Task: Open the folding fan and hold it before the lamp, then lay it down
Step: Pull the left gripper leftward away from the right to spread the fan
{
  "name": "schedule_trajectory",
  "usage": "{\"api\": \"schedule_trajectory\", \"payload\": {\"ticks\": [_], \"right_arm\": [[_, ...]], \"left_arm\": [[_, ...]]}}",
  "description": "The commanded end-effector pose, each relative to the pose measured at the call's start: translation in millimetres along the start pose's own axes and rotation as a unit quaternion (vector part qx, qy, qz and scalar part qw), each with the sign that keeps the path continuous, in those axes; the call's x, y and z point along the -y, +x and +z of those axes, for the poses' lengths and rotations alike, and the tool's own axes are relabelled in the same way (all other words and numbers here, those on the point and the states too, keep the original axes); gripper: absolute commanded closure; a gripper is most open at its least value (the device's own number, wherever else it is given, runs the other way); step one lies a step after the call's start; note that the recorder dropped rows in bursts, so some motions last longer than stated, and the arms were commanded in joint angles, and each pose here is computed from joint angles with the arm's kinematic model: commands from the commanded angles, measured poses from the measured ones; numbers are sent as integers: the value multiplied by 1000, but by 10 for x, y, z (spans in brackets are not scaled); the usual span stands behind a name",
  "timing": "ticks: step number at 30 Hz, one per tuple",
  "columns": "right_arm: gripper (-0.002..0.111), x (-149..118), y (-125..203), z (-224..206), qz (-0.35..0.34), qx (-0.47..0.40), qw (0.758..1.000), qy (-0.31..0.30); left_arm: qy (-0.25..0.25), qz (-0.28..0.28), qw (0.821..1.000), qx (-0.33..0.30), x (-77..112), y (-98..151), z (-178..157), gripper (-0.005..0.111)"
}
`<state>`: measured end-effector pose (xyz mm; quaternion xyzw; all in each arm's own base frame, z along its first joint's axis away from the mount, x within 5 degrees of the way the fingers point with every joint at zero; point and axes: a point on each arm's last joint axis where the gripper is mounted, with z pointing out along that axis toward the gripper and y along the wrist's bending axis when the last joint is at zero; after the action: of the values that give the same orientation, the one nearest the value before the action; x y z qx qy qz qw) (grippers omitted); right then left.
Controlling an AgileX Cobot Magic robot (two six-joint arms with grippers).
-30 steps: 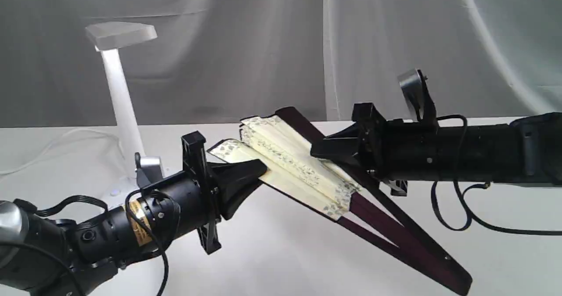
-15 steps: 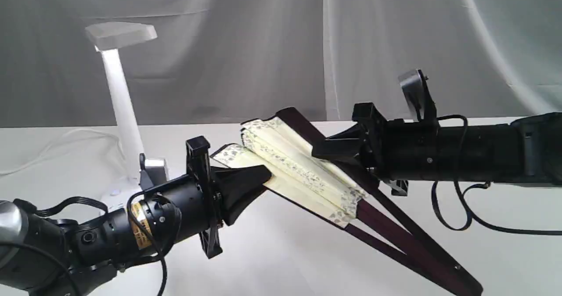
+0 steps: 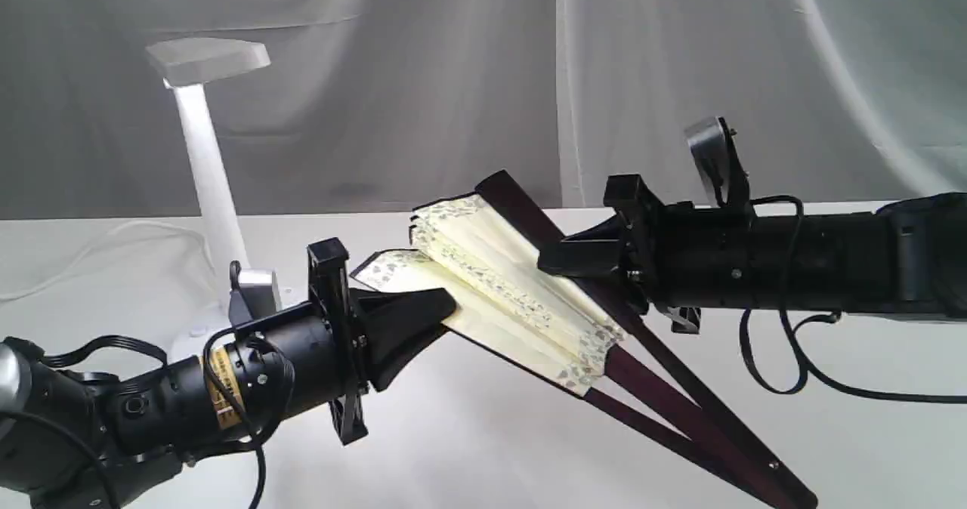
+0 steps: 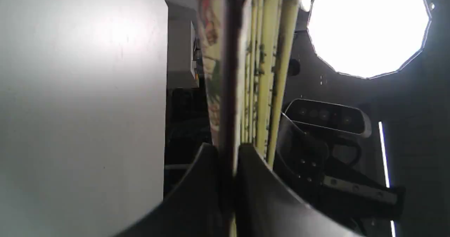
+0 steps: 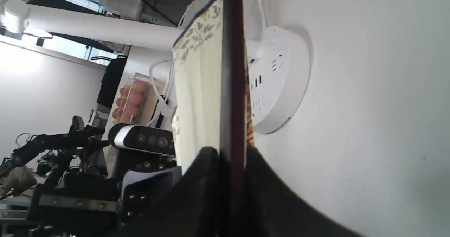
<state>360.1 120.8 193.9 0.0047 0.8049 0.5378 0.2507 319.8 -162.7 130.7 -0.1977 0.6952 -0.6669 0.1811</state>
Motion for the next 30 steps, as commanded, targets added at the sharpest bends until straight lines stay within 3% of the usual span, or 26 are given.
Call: {"api": "schedule_trajectory", "payload": {"ticks": [1, 23, 30], "right_arm": [[108, 7, -53, -33, -18, 17, 999, 23], [108, 194, -282, -421, 1, 62, 998, 17], [108, 266, -350, -554, 8, 80, 996, 23]], "left_arm": [[0, 10, 1000, 0, 12, -15, -13, 107], [-5, 12, 1000, -14, 0, 13, -17, 107], [15, 32, 999, -14, 191, 23, -33, 107]]}}
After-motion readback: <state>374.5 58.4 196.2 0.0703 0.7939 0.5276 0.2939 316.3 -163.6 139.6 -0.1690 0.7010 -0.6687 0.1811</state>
